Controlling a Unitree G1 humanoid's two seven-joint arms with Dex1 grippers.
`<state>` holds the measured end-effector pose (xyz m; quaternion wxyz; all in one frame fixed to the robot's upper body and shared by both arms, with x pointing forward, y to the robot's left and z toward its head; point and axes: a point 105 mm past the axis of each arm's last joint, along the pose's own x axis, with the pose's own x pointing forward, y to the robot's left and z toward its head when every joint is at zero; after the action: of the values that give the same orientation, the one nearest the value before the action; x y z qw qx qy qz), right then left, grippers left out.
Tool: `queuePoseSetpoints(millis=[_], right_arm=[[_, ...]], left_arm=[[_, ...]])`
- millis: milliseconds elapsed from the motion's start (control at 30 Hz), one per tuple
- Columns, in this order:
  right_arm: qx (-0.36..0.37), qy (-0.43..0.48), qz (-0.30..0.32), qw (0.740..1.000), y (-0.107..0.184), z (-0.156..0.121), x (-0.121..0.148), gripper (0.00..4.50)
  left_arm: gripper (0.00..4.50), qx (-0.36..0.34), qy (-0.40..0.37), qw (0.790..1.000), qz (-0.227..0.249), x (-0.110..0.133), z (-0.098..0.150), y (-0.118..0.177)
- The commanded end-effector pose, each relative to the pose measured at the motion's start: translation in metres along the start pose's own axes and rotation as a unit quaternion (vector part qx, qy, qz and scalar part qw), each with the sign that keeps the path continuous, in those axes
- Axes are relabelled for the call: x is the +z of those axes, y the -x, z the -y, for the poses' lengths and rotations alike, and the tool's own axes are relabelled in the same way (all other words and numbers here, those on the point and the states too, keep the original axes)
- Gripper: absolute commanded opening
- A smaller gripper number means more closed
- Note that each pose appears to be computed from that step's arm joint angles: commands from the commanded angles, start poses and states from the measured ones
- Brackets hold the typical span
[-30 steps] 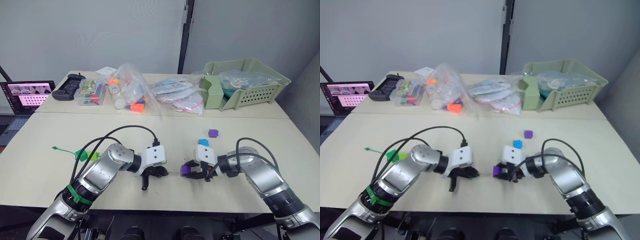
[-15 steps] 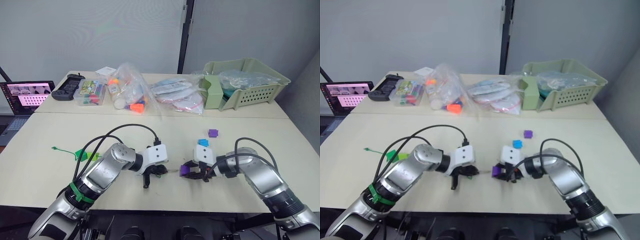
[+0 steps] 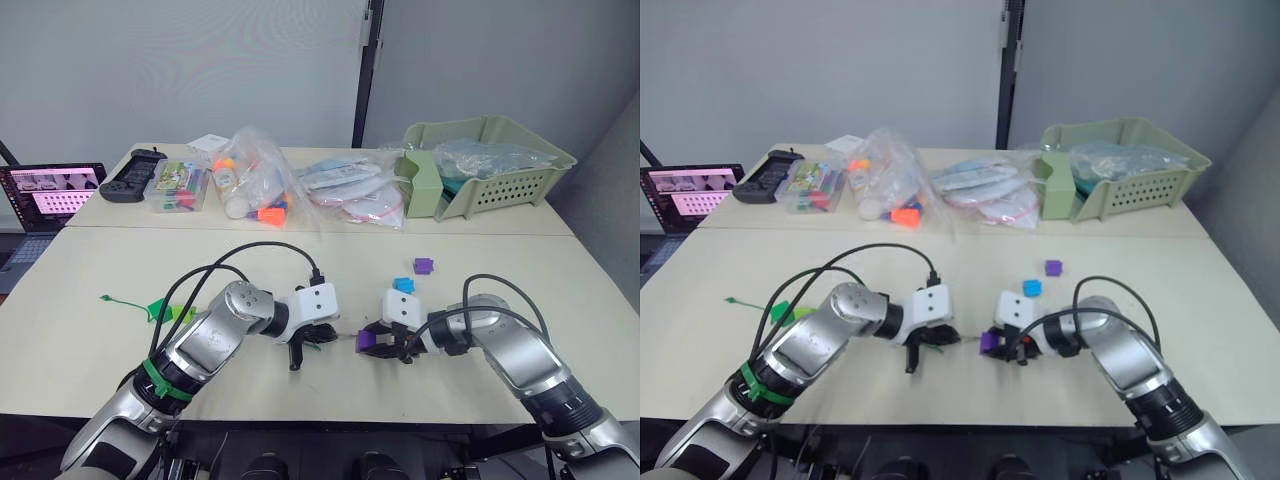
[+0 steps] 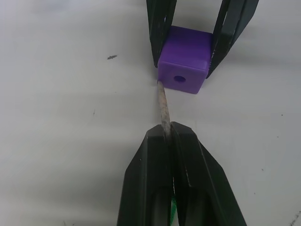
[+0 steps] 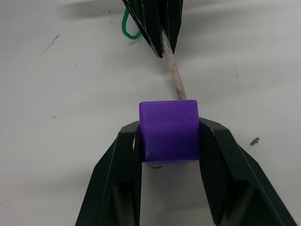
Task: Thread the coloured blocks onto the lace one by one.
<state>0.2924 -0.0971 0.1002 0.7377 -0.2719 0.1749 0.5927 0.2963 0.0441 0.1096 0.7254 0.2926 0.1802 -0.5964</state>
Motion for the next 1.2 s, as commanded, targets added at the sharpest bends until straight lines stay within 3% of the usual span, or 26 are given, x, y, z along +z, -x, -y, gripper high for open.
queuePoseSetpoints(millis=[33,367,633,833,1200], right_arm=[[0.0,0.018,0.017,1.0,-0.01,-0.002,0.014,1.16],[-0.018,0.007,0.01,1.0,-0.005,0.004,0.007,1.16],[0.0,0.003,0.021,1.0,-0.012,-0.004,0.011,1.16],[0.001,-0.012,0.002,1.0,-0.01,-0.004,-0.003,1.16],[0.012,-0.01,-0.016,1.0,-0.004,-0.009,-0.012,1.16]], left_arm=[[0.0,-0.028,-0.036,0.999,0.03,0.021,0.011,-0.006],[0.0,-0.029,-0.03,0.999,0.023,0.018,0.013,-0.002],[0.0,-0.027,-0.018,0.998,0.047,0.021,0.015,-0.003],[0.0,-0.024,0.0,0.998,0.055,0.002,0.014,0.004],[0.0,-0.003,0.001,0.998,0.065,-0.005,0.007,0.012]])
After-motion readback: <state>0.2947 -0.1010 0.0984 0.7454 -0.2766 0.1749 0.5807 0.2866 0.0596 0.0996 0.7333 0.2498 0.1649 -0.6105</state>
